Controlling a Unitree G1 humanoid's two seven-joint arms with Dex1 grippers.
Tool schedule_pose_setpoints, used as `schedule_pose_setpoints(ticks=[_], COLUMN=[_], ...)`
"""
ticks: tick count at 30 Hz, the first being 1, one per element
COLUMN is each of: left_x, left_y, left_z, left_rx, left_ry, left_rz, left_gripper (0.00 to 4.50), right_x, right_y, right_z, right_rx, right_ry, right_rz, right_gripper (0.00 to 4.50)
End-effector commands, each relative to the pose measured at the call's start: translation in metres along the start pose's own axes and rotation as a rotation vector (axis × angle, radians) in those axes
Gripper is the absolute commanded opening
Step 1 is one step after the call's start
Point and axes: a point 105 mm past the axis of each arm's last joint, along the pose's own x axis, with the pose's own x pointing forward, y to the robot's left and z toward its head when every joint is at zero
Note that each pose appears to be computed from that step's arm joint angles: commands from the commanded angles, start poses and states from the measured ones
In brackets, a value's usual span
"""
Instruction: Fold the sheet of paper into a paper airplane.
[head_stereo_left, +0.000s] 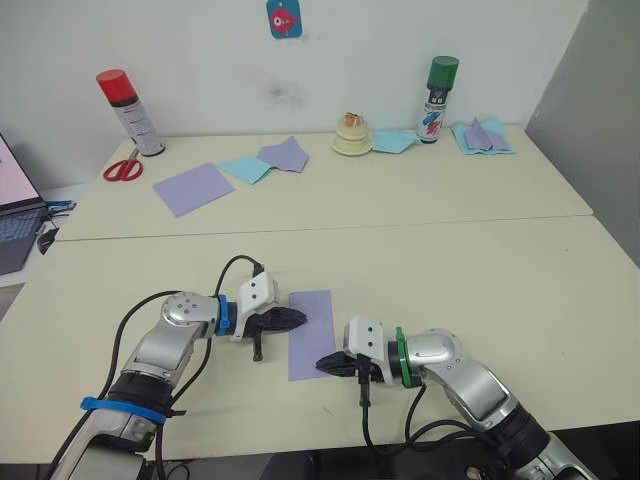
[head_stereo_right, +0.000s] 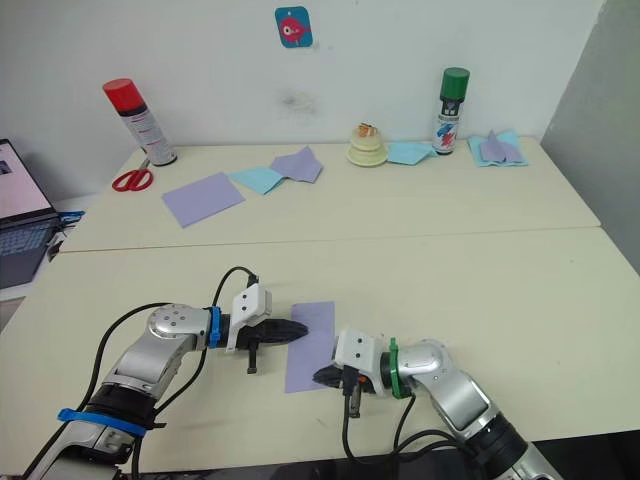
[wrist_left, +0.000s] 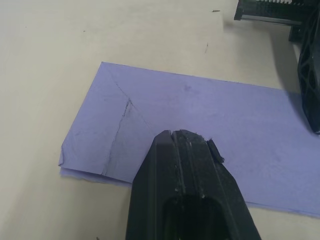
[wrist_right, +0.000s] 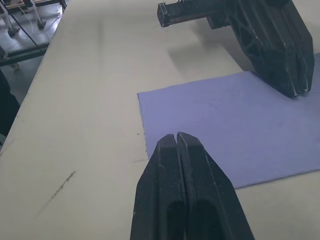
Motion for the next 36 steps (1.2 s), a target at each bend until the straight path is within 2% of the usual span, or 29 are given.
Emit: schedule_pose_setpoints(ticks=[1,6,10,14,20,24,28,32,36], left_x=[-0.003,-0.018,-0.032,-0.031,-0.022,-0.036,-0.056,-0.065,-0.060], left_y=[-0.007,-0.004,-0.005,-0.010,-0.011,-0.003,-0.006,-0.015,-0.018], left_z=[-0.020,0.005,0.023,0.023,0.028,0.030,0.046,0.038,0.030], left_rx=[-0.068,-0.010,0.082,0.162,0.163,0.168,0.085,0.085,0.115], left_ry=[0.057,0.008,0.017,0.073,0.045,0.071,0.013,0.068,0.104], left_rz=[-0.013,-0.034,-0.086,-0.140,-0.140,-0.124,-0.147,-0.165,-0.141], left_gripper=[0.00,0.00,0.00,0.00,0.00,0.00,0.00,0.00,0.00], right_x=[-0.015,-0.033,-0.052,-0.063,-0.072,-0.072,-0.072,-0.073,-0.075], right_y=[-0.015,-0.024,-0.029,-0.027,-0.025,-0.018,-0.012,-0.011,-0.010], right_z=[0.030,0.051,0.058,0.064,0.070,0.072,0.077,0.082,0.089], right_rx=[-0.075,-0.134,-0.165,-0.175,-0.179,-0.169,-0.172,-0.188,-0.202], right_ry=[-0.071,-0.077,-0.011,0.026,0.046,0.041,0.026,0.012,0.005], right_rz=[-0.072,-0.136,-0.194,-0.192,-0.182,-0.149,-0.124,-0.120,-0.102], right_gripper=[0.04,0.04,0.04,0.04,0.04,0.04,0.04,0.04,0.04])
